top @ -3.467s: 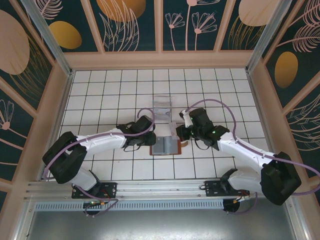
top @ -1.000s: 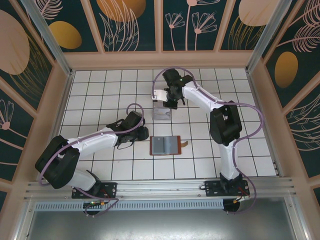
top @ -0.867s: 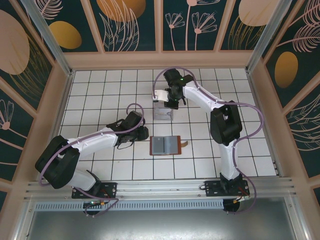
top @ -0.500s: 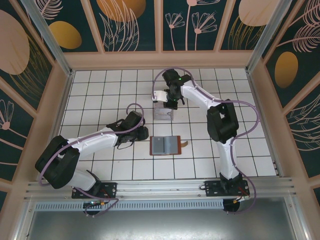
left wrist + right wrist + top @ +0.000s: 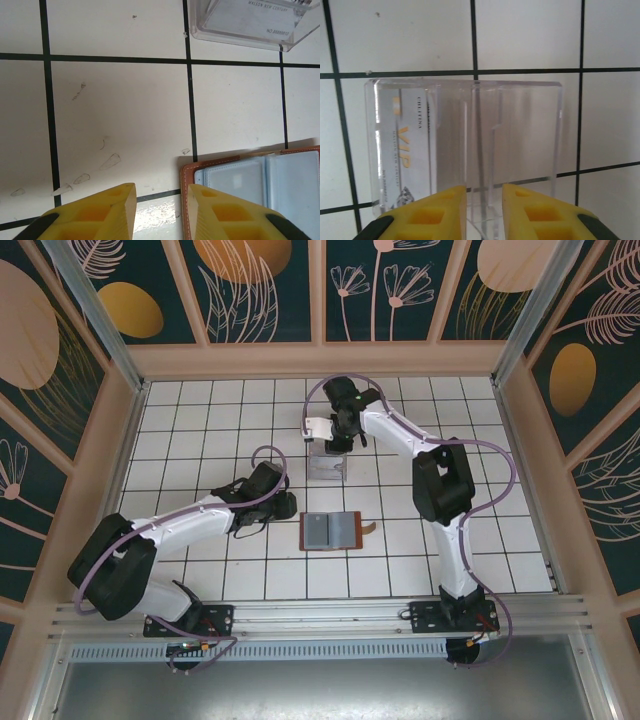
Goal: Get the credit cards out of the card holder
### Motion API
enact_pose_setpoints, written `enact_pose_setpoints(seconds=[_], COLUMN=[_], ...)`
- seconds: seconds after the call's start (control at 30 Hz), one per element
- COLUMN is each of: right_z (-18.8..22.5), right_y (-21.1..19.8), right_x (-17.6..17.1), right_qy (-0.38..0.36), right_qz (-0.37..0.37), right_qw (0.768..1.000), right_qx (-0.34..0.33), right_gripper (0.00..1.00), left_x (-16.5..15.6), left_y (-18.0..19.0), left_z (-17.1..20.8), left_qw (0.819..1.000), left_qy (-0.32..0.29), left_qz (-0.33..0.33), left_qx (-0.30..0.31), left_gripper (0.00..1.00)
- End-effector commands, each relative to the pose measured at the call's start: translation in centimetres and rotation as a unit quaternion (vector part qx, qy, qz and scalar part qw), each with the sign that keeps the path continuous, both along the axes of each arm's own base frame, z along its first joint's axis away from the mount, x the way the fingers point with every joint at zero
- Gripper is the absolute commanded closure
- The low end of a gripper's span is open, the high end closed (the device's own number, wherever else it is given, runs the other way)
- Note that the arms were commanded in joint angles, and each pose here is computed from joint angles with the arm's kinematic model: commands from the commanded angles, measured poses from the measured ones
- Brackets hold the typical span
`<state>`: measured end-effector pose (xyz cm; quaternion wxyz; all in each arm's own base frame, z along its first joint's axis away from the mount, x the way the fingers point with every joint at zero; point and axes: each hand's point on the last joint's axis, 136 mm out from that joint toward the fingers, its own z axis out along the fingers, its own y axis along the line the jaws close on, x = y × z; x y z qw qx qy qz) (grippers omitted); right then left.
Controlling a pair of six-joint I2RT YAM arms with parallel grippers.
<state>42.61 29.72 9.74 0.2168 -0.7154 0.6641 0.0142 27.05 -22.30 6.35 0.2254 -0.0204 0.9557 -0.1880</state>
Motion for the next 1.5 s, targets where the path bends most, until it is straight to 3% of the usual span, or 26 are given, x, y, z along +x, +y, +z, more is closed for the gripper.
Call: enact_pose_setpoints(seconds=[0.0,0.3,0.73,1.03,1.27,1.47], right_z=[0.7,0.6,0.5,-1.1,1.4,2.3], right_y=[0.7,0.9,1.4,1.0,1.5,1.9], right_x=[1.6,3.3,-2.3,-2.0,-1.6,-3.4], right_qy=[-0.035,-0.077,0.001,-0.004,-0.027,-0.019], right_qz=[-0.001,-0.019,0.011,-0.003,-0.007,0.012], right_qw=[0.999,0.997,1.000,1.000,0.999,0.999], right_qx=[0.001,-0.002,0.017,0.006,0.029,0.039], right_gripper=[0.74,0.73,0.67,0.66,0.65,0.64], left_x=[-0.2,-0.3,-0.3,-0.3,-0.3,-0.3], left_y=[1.0,1.1,1.0,0.9,1.0,1.0], left_z=[-0.1,-0.2,0.1,0.2,0.5,0.4], left_qw=[1.000,1.000,1.000,1.000,1.000,1.000], left_qy=[0.001,0.002,0.000,0.000,-0.004,-0.003], left_qz=[0.009,0.010,0.008,0.006,0.009,0.009], left_qx=[0.012,0.013,0.009,0.008,0.008,0.007], left_gripper=[0.66,0.66,0.66,0.66,0.66,0.65])
